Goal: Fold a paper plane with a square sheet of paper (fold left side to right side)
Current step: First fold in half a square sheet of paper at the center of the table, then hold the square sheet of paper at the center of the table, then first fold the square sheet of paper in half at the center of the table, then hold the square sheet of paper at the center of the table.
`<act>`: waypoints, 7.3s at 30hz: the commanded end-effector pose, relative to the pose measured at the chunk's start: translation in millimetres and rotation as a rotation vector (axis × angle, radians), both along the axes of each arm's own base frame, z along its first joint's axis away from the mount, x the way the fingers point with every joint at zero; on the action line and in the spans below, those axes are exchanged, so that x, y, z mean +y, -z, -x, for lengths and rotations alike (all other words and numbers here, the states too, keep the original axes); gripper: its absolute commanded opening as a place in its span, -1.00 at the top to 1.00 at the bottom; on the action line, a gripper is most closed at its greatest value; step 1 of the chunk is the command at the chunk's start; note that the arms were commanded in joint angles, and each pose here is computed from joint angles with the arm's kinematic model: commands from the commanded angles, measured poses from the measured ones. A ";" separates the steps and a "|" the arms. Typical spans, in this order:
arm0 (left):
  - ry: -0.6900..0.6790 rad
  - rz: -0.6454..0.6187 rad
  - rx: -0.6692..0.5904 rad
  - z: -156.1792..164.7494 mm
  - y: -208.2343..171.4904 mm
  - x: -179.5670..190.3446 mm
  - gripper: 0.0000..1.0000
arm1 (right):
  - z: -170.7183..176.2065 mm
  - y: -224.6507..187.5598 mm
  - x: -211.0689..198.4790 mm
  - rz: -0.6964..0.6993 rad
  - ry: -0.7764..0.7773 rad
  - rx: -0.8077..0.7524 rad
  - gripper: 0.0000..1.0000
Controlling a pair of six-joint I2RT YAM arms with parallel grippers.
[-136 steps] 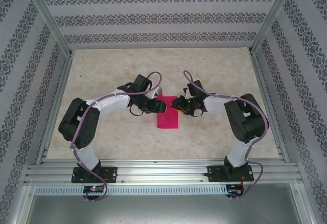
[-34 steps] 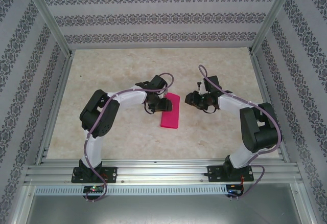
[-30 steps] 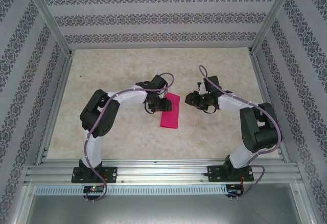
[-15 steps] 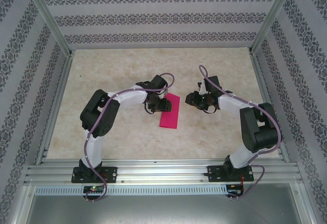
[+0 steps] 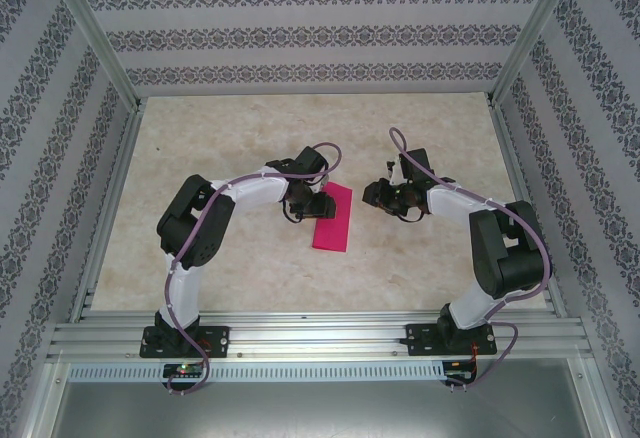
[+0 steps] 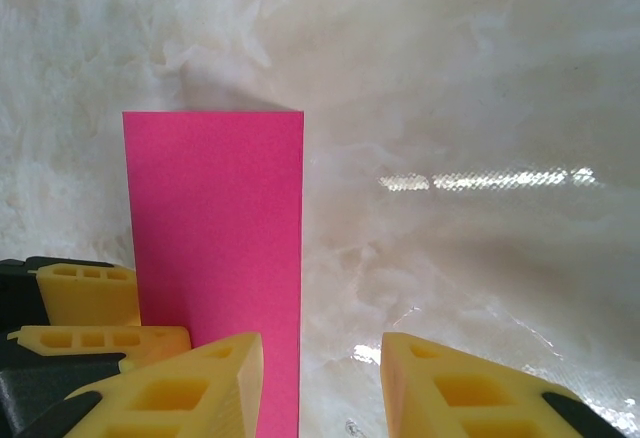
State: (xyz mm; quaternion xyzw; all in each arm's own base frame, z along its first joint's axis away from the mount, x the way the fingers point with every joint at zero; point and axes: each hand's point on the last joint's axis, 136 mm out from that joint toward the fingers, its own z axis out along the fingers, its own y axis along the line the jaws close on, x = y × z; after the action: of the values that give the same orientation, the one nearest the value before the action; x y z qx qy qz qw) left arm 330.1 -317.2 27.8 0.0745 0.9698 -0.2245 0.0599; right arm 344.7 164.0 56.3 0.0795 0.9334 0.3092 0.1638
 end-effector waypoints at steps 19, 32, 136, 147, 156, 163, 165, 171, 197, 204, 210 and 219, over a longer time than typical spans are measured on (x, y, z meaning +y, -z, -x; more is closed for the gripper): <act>0.038 -0.026 0.012 5.1 9.8 -4.9 0.03 | 0.1 -3.2 5.8 -0.051 -0.010 -0.012 0.28; 0.036 -0.030 0.016 5.6 11.3 -4.2 0.03 | 2.3 6.3 58.6 -0.115 -0.097 0.023 0.61; 0.032 0.018 0.064 27.9 28.8 27.6 0.49 | -30.3 47.2 106.7 -0.056 -0.141 0.146 0.66; 0.180 0.111 -0.011 53.5 6.4 21.1 0.42 | -18.6 79.3 91.9 0.033 -0.124 0.217 0.68; 0.288 0.232 -0.018 94.0 -6.6 6.7 0.39 | -18.5 81.6 92.4 0.033 -0.126 0.222 0.68; 0.312 0.230 -0.002 111.5 -6.8 6.4 0.37 | -15.8 84.1 91.2 0.037 -0.130 0.230 0.68; 0.308 0.214 0.003 115.6 -5.3 10.8 0.37 | -16.2 83.1 91.8 0.034 -0.131 0.227 0.68; 0.278 0.277 -0.083 102.4 -45.5 5.5 0.26 | -18.1 77.7 95.1 0.019 -0.138 0.211 0.68; 0.215 0.202 0.004 68.0 16.9 -0.7 0.23 | -34.8 33.7 108.3 -0.047 -0.171 0.114 0.64; 0.198 0.178 0.021 73.5 27.5 6.6 0.23 | -52.0 -22.5 97.6 -0.072 -0.158 0.010 0.55; 0.192 0.184 0.016 71.3 25.2 4.9 0.23 | -27.9 -46.4 63.0 -0.037 -0.131 -0.026 0.36; 0.194 0.176 0.015 69.3 22.5 3.8 0.23 | 57.2 -19.4 66.2 -0.110 -0.216 0.073 0.73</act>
State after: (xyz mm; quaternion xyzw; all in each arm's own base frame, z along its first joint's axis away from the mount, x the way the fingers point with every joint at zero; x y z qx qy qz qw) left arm 263.0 -325.5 25.8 0.1758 0.9194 -0.3484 0.0501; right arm 307.0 218.5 81.3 0.0163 0.9292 0.3520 0.1111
